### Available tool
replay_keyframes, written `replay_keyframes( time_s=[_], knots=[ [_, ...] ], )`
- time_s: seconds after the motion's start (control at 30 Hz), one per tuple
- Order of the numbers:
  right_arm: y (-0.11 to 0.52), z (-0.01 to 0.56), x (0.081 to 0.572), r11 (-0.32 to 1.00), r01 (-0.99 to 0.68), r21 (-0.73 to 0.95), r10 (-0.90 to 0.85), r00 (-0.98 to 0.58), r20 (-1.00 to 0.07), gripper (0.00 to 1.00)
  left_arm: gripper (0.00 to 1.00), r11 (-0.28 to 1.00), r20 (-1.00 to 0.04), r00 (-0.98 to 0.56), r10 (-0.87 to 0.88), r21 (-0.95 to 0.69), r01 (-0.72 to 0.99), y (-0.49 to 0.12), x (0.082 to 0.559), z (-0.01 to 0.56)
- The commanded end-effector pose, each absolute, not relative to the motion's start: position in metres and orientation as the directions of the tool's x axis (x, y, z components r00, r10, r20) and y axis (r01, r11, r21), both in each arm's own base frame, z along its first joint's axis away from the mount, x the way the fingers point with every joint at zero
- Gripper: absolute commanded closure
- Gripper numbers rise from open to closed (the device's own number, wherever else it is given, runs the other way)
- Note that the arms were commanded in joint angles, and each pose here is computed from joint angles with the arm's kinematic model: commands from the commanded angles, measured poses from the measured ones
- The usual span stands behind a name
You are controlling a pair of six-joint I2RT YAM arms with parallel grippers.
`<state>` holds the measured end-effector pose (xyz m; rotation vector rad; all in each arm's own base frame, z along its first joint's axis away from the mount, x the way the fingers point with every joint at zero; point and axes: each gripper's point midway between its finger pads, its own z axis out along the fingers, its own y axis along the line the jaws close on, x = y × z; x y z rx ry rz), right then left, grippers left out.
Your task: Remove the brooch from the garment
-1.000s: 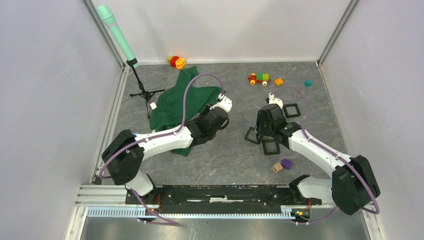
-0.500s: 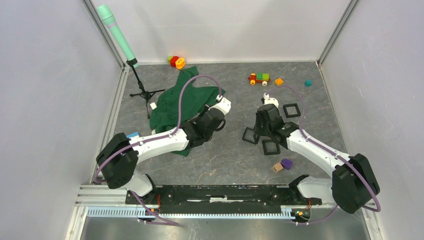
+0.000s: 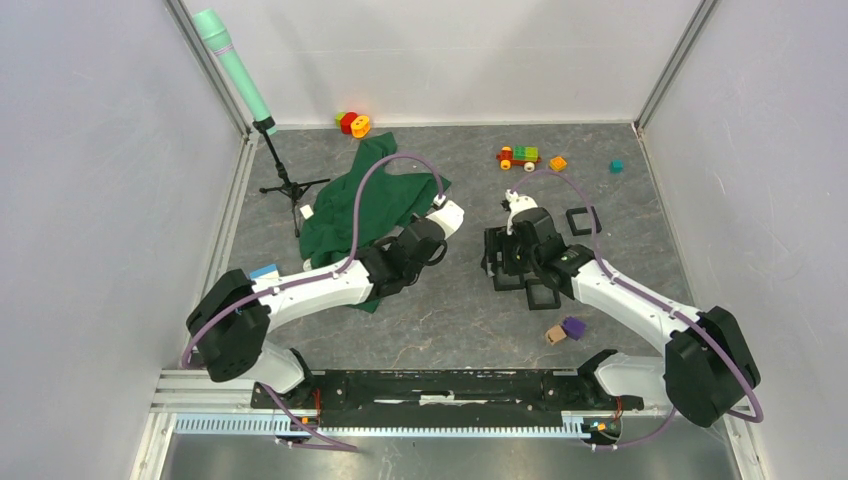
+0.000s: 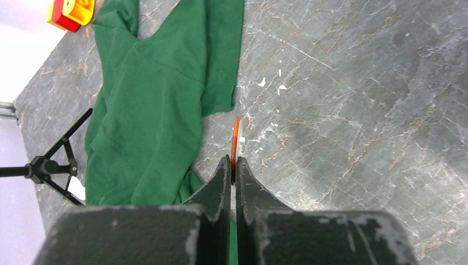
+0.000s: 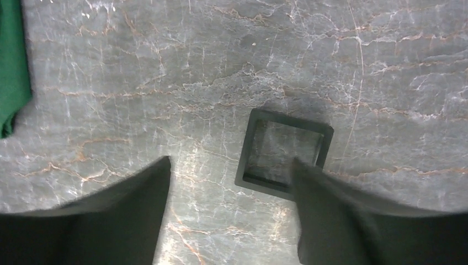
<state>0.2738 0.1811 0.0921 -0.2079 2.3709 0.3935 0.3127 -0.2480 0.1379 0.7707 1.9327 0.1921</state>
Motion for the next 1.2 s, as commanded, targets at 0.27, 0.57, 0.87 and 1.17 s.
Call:
replay_keyframes(
  time_s=[0.27, 0.57, 0.87, 1.17],
  knots=[
    [0.161, 0.084, 0.285, 0.935, -0.341, 0.097, -0.193, -0.719, -0.668, 0.02, 0.98, 0.784, -0.797, -0.246, 0.552, 0.396, 0.478, -0.260, 0.308, 0.152],
    [0.158, 0.065, 0.296, 0.961, -0.266, 0.072, -0.164, -0.761, -0.628, 0.02, 0.98, 0.787, -0.806, -0.237, 0.542, 0.389, 0.478, -0.257, 0.305, 0.153],
    [0.155, 0.058, 0.299, 0.975, -0.218, 0.046, -0.141, -0.766, -0.627, 0.07, 0.98, 0.783, -0.803, -0.238, 0.546, 0.389, 0.485, -0.259, 0.305, 0.151],
    [0.165, 0.051, 0.299, 0.975, -0.216, 0.057, -0.135, -0.775, -0.618, 0.10, 0.98, 0.784, -0.802, -0.241, 0.546, 0.387, 0.486, -0.259, 0.305, 0.150]
  ],
)
